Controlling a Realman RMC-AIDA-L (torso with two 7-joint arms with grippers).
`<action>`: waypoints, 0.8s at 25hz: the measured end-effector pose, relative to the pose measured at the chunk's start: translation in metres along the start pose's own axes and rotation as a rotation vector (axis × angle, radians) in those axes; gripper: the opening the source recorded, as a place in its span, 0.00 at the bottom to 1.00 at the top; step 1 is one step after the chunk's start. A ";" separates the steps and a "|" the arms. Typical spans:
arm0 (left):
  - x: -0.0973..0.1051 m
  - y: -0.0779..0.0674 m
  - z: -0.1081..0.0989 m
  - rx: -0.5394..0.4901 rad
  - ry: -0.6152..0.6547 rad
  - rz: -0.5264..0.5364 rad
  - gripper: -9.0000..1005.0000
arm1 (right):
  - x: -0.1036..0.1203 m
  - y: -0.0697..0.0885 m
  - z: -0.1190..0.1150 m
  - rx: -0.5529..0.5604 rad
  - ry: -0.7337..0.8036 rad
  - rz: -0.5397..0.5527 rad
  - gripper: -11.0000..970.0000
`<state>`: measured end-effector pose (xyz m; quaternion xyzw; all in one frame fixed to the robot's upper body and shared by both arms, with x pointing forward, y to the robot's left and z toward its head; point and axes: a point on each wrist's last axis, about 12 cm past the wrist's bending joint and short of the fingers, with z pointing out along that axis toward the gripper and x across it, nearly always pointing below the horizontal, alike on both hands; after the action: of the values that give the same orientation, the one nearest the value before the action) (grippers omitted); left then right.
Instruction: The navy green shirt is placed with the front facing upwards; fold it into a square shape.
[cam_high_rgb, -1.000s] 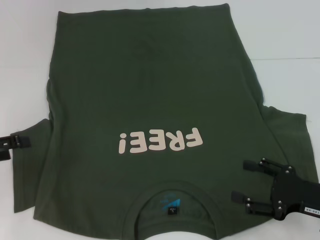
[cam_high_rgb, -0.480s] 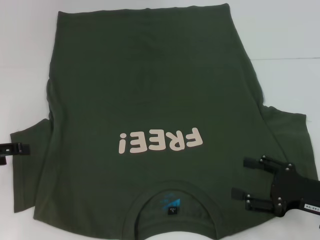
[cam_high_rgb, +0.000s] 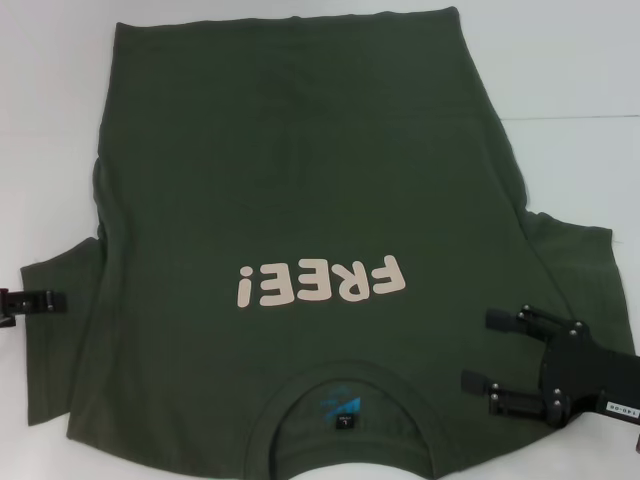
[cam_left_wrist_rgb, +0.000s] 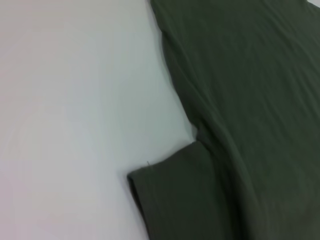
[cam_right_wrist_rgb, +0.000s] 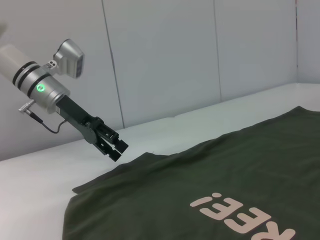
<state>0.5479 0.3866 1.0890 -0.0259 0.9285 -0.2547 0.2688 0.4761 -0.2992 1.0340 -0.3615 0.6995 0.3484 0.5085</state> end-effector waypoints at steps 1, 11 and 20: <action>0.000 0.000 0.000 -0.003 -0.003 0.001 0.86 | 0.000 0.000 0.000 0.001 0.001 -0.001 0.92; 0.004 0.001 0.005 -0.009 0.003 -0.006 0.85 | -0.002 -0.002 0.002 0.003 0.003 -0.006 0.92; 0.004 0.000 0.009 -0.014 0.005 -0.001 0.84 | -0.002 -0.002 0.002 0.002 0.003 -0.006 0.92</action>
<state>0.5489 0.3818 1.0808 -0.0275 0.9310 -0.2485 0.2660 0.4795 -0.2983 1.0348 -0.3637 0.6995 0.3454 0.5090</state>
